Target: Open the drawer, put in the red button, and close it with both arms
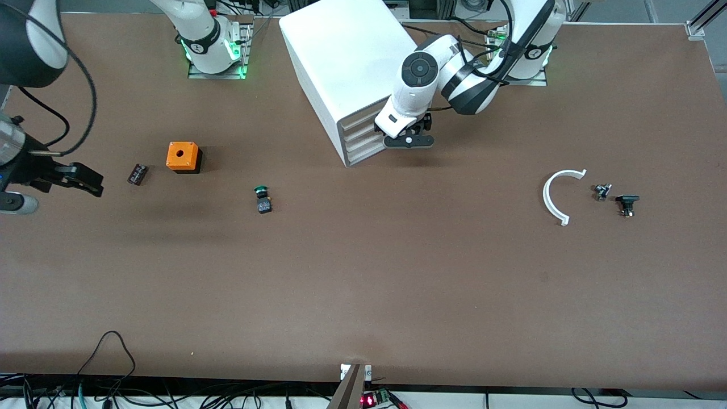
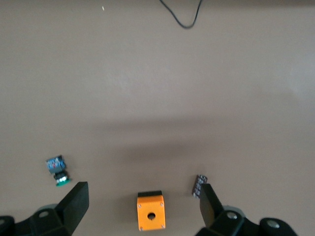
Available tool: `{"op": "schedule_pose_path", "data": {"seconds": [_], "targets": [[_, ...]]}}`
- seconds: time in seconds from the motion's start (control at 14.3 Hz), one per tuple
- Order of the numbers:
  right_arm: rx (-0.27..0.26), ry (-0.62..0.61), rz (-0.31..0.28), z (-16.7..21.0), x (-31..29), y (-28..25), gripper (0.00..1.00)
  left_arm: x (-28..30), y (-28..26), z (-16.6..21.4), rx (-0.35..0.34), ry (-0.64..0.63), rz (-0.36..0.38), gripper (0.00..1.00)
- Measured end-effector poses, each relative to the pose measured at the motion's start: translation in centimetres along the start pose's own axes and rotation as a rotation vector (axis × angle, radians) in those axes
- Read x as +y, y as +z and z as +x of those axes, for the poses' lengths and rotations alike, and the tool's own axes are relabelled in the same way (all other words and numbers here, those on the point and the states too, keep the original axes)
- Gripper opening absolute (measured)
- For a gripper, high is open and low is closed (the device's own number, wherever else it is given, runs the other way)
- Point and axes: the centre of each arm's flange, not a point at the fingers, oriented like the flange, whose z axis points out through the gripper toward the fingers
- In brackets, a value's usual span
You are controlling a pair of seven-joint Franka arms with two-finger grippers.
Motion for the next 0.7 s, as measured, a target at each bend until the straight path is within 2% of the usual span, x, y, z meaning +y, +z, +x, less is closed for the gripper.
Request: {"op": "schedule_pose_path", "data": {"seconds": [0.14, 0.21, 0.42, 0.56, 0.7], "targets": [[-0.056, -0.02, 0.002, -1.6, 0.3, 0.2, 1.0, -1.1, -1.0, 1.8, 0.025, -0.039, -0.023, 1.0], [-0.071, -0.029, 0.002, -2.5, 0.0, -0.4, 1.0, -3.9, -3.3, 5.7, 0.09, -0.119, -0.076, 1.0], [-0.064, -0.035, 0.003, -3.7, -0.3, -0.8, 1.0, -11.5, -9.5, 13.4, 0.228, -0.232, -0.143, 1.0], [-0.033, -0.037, 0.004, -4.4, -0.3, -0.4, 1.0, -17.0, -14.3, 16.5, 0.292, -0.218, -0.131, 1.0], [-0.025, -0.038, 0.004, -5.4, -0.3, -0.1, 1.0, -21.8, -19.2, 17.5, 0.294, -0.159, -0.076, 1.0]]}}
